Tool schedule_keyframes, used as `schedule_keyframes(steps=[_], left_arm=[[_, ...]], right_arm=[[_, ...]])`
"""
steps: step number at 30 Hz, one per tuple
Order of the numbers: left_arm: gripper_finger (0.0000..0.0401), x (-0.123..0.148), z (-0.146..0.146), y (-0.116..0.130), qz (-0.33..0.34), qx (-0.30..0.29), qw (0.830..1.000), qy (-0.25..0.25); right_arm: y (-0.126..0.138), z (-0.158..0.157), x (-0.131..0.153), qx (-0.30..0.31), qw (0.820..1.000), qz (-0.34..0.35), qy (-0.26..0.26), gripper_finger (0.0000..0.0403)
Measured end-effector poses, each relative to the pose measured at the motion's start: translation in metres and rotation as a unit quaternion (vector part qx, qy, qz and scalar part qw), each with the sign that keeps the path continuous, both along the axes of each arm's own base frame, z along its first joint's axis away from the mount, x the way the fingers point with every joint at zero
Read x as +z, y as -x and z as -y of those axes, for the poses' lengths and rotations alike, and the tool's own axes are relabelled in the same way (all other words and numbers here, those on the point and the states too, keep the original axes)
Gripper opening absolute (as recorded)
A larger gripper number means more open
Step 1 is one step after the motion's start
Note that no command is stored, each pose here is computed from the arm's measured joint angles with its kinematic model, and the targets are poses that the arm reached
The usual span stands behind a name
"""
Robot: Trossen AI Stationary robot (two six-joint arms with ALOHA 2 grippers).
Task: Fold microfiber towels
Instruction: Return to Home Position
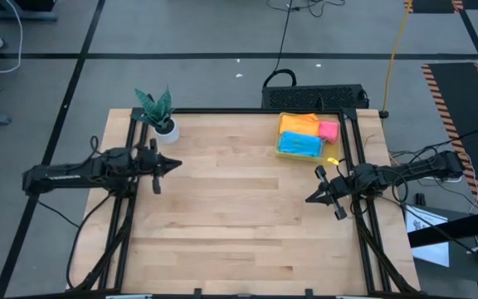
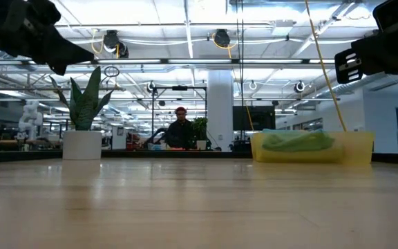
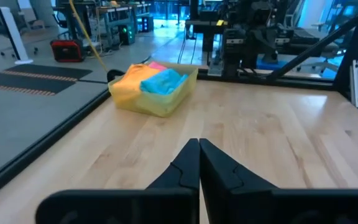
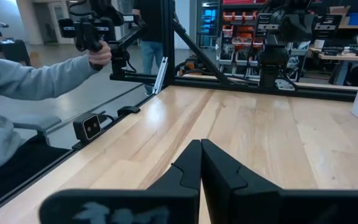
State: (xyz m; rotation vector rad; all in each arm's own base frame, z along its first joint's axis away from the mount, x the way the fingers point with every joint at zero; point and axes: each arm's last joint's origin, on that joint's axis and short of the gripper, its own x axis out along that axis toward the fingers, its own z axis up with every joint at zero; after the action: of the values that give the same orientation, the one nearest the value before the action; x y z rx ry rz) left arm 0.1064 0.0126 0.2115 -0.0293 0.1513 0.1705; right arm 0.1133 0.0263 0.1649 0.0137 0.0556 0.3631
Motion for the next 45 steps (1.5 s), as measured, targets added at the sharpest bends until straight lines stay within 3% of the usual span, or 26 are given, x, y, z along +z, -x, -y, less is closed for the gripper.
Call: schedule_keyframes(steps=[13, 27, 38, 45], left_arm=[[0.0003, -0.004, 0.007, 0.019, 0.021, -0.029, 0.999, 0.003], [0.0002, -0.040, 0.008, 0.011, 0.064, -0.042, 0.997, -0.026], [0.0001, -0.043, 0.008, 0.009, 0.081, -0.051, 0.994, -0.053], [0.0003, -0.044, 0.008, 0.009, 0.080, -0.048, 0.995, -0.038]], right_arm=[[0.000, 0.000, 0.000, 0.000, 1.000, 0.000, 0.000, 0.0000], [0.000, 0.000, 0.000, 0.000, 1.000, 0.000, 0.000, 0.0000], [0.000, 0.000, 0.000, 0.000, 1.000, 0.000, 0.000, 0.0000], [0.000, 0.000, 0.000, 0.000, 1.000, 0.001, 0.000, 0.0000]])
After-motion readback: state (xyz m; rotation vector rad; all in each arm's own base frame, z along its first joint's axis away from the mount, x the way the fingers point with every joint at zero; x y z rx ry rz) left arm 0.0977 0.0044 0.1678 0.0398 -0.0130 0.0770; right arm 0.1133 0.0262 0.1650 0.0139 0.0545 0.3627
